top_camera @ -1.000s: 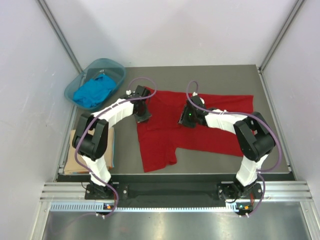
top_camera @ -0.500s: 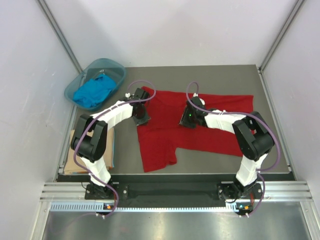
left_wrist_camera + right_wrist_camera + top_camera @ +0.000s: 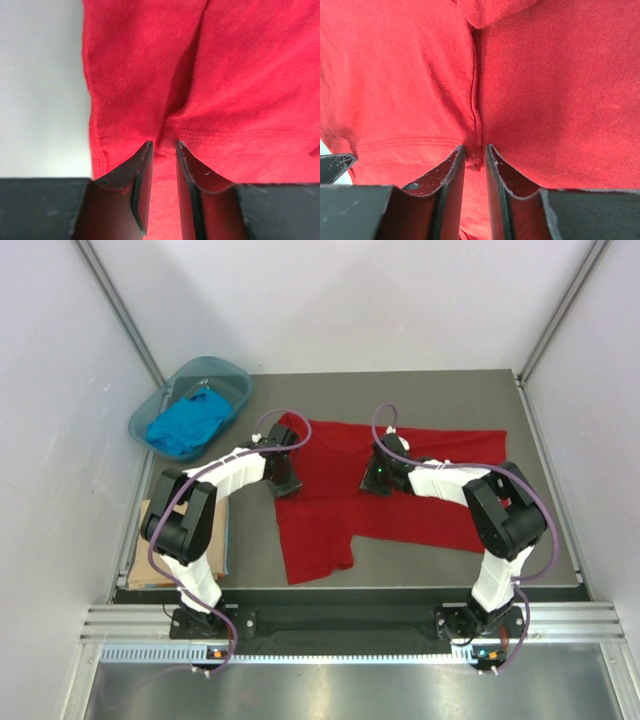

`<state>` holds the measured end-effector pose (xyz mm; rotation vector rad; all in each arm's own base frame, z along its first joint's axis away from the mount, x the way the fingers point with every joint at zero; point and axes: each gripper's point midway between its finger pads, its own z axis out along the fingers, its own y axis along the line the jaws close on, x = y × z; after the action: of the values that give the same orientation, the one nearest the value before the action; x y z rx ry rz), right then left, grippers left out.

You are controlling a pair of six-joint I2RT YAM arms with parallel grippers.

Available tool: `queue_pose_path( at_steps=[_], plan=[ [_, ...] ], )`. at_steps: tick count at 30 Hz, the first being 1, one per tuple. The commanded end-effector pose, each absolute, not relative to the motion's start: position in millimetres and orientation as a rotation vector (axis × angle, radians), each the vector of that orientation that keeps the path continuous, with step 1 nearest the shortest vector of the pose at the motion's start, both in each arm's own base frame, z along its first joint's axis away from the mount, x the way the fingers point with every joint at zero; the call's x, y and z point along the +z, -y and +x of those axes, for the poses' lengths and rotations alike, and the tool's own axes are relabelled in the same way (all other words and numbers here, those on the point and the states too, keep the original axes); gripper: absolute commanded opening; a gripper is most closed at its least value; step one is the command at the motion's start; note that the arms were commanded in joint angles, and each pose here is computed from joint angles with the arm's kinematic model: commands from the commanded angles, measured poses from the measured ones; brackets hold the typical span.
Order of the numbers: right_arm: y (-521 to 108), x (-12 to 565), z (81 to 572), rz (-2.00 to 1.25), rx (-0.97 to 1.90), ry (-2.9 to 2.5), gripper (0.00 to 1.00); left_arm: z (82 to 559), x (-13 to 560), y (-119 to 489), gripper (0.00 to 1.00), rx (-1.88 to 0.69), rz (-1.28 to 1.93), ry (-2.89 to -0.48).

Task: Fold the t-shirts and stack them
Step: Fold the tshirt

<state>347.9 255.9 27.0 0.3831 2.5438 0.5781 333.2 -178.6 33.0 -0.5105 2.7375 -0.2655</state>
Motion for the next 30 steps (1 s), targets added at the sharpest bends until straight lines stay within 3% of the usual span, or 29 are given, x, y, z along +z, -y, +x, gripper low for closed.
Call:
queue_pose_path(
  at_steps=[1,9,17,23,30],
  plan=[
    [-266,32,357,0.368,0.593,-2.511,0.23,347,36,186,0.28,-0.310,-0.491,-2.688],
    [-267,35,359,0.362,0.593,-2.507,0.08,350,35,186,0.22,-0.301,-0.492,-2.688],
    [-267,37,359,0.359,0.596,-2.506,0.06,349,27,185,0.19,-0.287,-0.501,-2.703],
    [-267,38,359,0.350,0.599,-2.502,0.00,351,27,187,0.00,-0.299,-0.495,-2.703],
    [-270,50,359,0.316,0.633,-2.473,0.00,354,49,186,0.00,-0.290,-0.506,-2.672]
  ],
)
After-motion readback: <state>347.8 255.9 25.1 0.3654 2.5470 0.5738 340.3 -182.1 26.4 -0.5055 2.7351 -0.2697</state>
